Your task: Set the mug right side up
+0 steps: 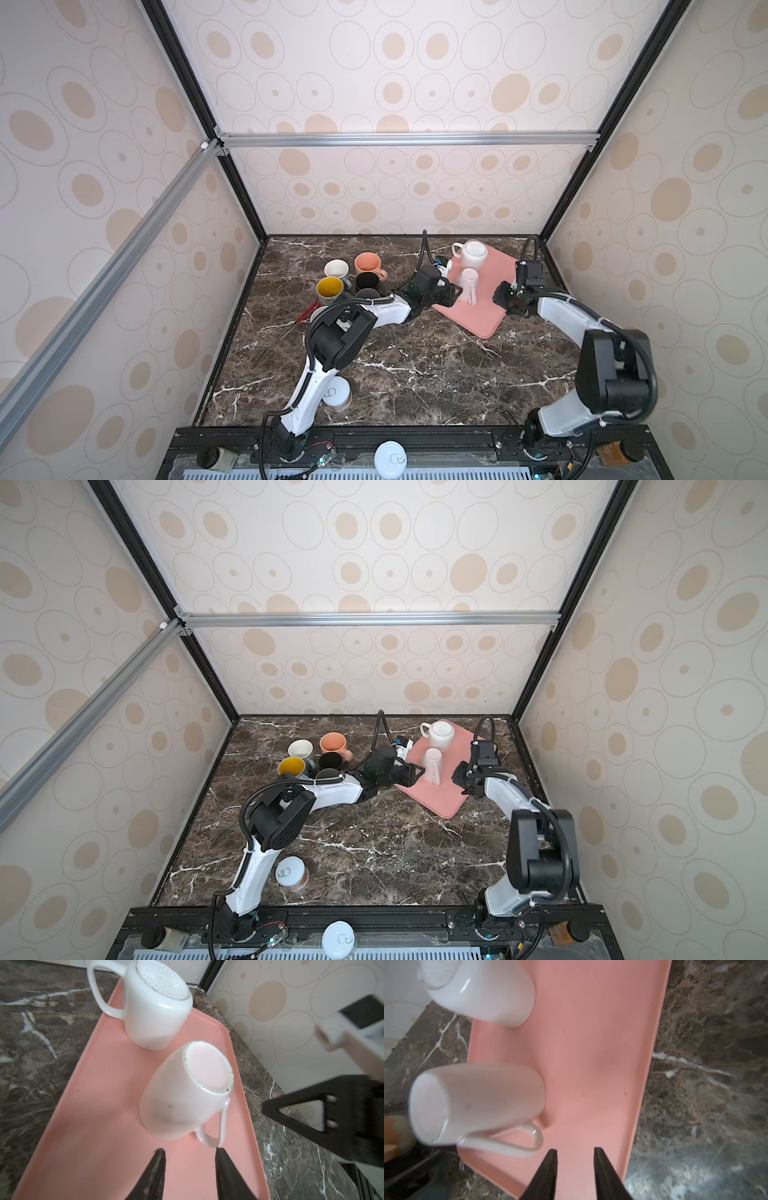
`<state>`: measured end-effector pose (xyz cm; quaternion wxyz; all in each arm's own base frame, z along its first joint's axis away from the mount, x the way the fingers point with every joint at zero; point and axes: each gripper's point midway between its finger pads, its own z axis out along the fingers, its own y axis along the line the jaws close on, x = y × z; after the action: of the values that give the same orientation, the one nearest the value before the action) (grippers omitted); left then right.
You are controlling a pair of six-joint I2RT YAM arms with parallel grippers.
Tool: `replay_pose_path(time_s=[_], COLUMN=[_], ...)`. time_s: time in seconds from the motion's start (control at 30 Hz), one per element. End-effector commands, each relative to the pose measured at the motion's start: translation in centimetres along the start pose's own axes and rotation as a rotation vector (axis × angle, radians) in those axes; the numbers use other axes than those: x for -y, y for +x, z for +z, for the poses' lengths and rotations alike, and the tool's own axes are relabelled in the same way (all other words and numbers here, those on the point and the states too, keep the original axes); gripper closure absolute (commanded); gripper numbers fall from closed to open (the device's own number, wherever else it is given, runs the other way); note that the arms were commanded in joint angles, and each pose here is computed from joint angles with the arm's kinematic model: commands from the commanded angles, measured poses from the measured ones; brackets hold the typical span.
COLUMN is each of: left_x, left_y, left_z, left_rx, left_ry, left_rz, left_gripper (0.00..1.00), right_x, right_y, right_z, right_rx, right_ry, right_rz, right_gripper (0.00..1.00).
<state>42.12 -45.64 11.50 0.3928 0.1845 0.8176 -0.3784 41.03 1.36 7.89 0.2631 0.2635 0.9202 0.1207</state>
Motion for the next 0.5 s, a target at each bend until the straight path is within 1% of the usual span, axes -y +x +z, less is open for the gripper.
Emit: replay_pose_path(time_s=[0.0, 0.13, 0.2, 0.3, 0.47], left_x=[1.0, 0.6, 0.2, -0.4, -1.6], left_y=[-2.1, -2.1, -2.0, -2.0, -2.3], left_z=[-2.4, -4.1, -4.6, -4.9, -5.1], left_rx=[0.04, 0.049, 0.042, 0.039, 0.052], left_ry=[-0.02, -0.064, -0.09, -0.119, -0.182], left_rz=[0.062, 0.098, 0.117, 0.129, 0.143], left_gripper=[0.6, 0.58, 0.58, 0.58, 0.53], right_x=[-1.4, -3.3, -5.3, -7.4, -8.7], right_y=[-0.4, -0.1, 0.9, 2.6, 5.3], right_z=[2.2, 5.1, 5.6, 5.2, 4.4], right_rx=[-0.038, -0.095, -0.141, -0.165, -0.18], right_ry=[-0.05, -0.1, -0.117, -0.112, -0.152], right_rz=[0.005, -0.007, -0.059, -0.133, -0.127], right_gripper=[0.72, 0.77, 0.8, 0.82, 0.82])
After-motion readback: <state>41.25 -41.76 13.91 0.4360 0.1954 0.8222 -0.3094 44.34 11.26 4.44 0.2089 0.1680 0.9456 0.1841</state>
